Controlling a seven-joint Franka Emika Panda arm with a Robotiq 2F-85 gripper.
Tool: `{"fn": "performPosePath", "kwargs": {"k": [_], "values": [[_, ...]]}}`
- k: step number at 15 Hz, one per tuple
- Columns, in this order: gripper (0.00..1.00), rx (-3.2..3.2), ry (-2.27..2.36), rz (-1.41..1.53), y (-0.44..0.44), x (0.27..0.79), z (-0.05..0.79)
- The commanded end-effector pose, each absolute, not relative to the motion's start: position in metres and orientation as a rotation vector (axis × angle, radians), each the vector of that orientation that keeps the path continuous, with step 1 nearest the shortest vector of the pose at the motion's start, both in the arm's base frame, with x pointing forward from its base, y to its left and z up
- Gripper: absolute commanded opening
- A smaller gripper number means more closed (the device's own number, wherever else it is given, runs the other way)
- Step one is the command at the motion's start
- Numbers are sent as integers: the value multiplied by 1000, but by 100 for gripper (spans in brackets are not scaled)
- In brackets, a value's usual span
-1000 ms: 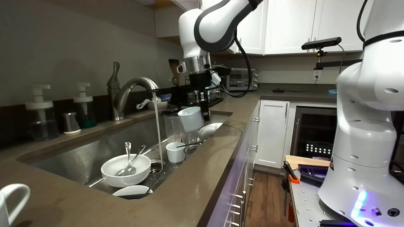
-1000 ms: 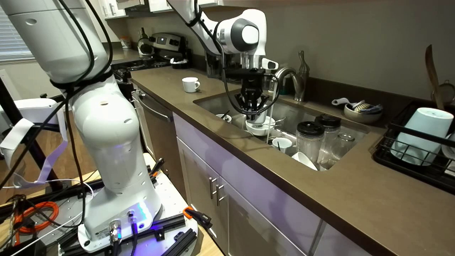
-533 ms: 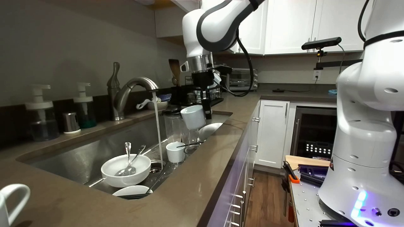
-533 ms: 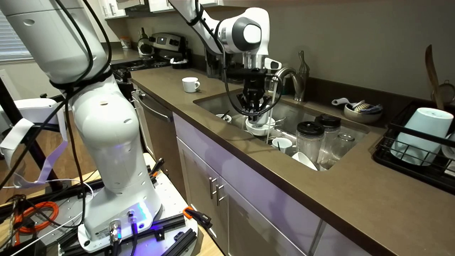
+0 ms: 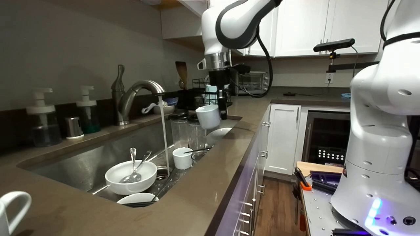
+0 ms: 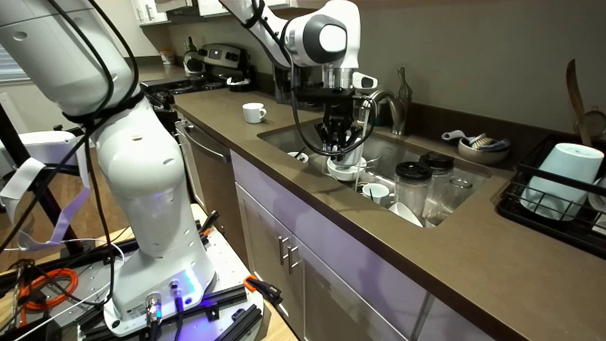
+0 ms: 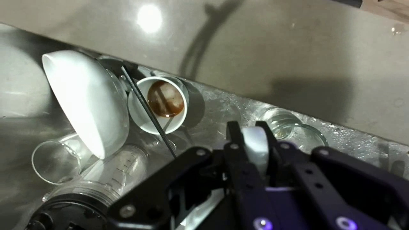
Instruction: Fill one of the mugs on the left side of the sink with water and then put it on the right side of the sink
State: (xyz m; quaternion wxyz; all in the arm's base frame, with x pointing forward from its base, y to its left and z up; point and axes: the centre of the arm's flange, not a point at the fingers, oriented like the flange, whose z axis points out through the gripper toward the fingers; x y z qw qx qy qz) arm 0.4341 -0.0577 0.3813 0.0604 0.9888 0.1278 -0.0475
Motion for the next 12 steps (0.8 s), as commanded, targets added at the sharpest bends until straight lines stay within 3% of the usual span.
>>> {"fn": "performPosePath", "kwargs": {"k": [1,7,8,12], "values": [[5,3011,363,-34,-68,402,395],[5,3037,316,66,-110,391,401],[16,3036,295,-10,-94,394,390],[16,3044,280,9,-108,391,392]]}}
